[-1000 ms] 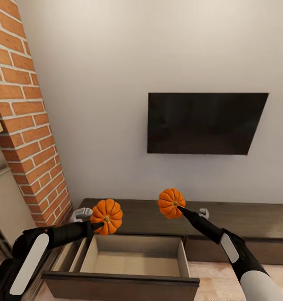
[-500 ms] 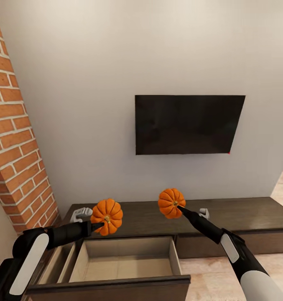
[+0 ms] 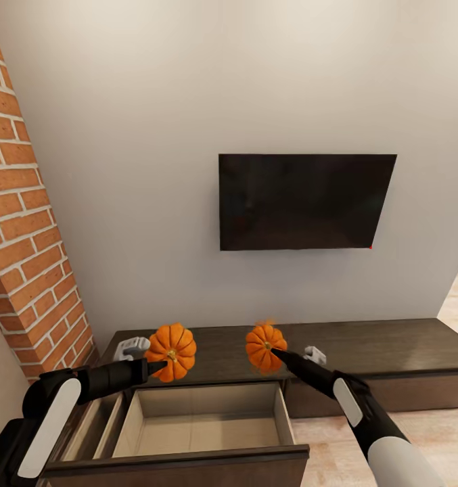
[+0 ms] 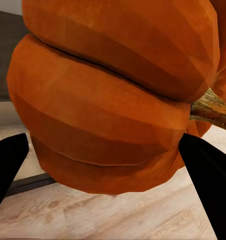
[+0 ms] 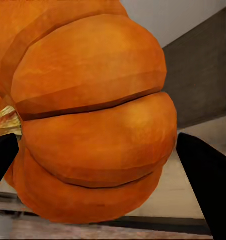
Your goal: Place each of the two pumpkins and all three candles from the living room inside a cabinet in the living room (use any cabinet), then make sure every cabinet is closed, and position the cauldron so it is next to a table in the living room.
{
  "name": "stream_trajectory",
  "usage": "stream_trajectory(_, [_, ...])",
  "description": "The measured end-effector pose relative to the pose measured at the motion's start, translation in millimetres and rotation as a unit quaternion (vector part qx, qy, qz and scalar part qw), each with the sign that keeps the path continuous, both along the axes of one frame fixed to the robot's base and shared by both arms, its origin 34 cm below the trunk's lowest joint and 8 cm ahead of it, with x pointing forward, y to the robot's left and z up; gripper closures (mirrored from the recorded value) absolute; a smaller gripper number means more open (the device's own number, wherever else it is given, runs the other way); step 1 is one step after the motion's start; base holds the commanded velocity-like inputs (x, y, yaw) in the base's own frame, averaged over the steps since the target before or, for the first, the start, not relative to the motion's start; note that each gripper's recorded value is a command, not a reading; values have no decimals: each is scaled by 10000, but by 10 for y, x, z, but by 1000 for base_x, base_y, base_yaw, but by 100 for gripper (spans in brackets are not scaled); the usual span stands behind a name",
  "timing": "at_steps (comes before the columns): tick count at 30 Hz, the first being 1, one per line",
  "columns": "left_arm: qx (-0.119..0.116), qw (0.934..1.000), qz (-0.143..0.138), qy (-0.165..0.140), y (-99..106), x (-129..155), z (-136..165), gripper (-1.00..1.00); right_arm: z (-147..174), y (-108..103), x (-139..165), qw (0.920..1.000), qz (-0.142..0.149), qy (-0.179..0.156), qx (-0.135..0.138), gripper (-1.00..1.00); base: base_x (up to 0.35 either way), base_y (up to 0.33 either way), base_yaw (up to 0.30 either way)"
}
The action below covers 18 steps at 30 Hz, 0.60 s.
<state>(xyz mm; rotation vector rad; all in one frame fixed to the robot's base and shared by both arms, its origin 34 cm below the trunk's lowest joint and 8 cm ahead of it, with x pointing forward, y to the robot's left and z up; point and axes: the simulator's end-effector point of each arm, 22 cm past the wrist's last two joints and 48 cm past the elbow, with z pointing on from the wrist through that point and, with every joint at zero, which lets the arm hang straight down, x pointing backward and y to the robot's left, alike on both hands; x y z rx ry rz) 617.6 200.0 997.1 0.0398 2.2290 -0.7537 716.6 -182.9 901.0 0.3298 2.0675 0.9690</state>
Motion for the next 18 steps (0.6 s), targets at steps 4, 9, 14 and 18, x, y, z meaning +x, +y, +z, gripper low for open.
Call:
stream_trajectory(4, [92, 9998, 158, -81, 67, 53, -9, 100, -245, -13, -28, 9973, -99, 364, -635, 100, 0, 0, 0])
stream_trajectory(9, [229, 9987, 465, 4, 213, 143, -321, 100, -363, 43, -46, 9933, -130, 520, -1028, 100, 0, 0, 0])
stream_trajectory(14, [476, 9981, 374, 130, 15, 113, -644, 100, -433, 195, -96, 9904, 54, 551, -1269, 100, 0, 0, 0])
stream_trajectory(18, [708, 9958, 562, 174, 63, 134, -942, 100, -543, 229, -131, 9848, 10, 695, -1589, 100, 0, 0, 0])
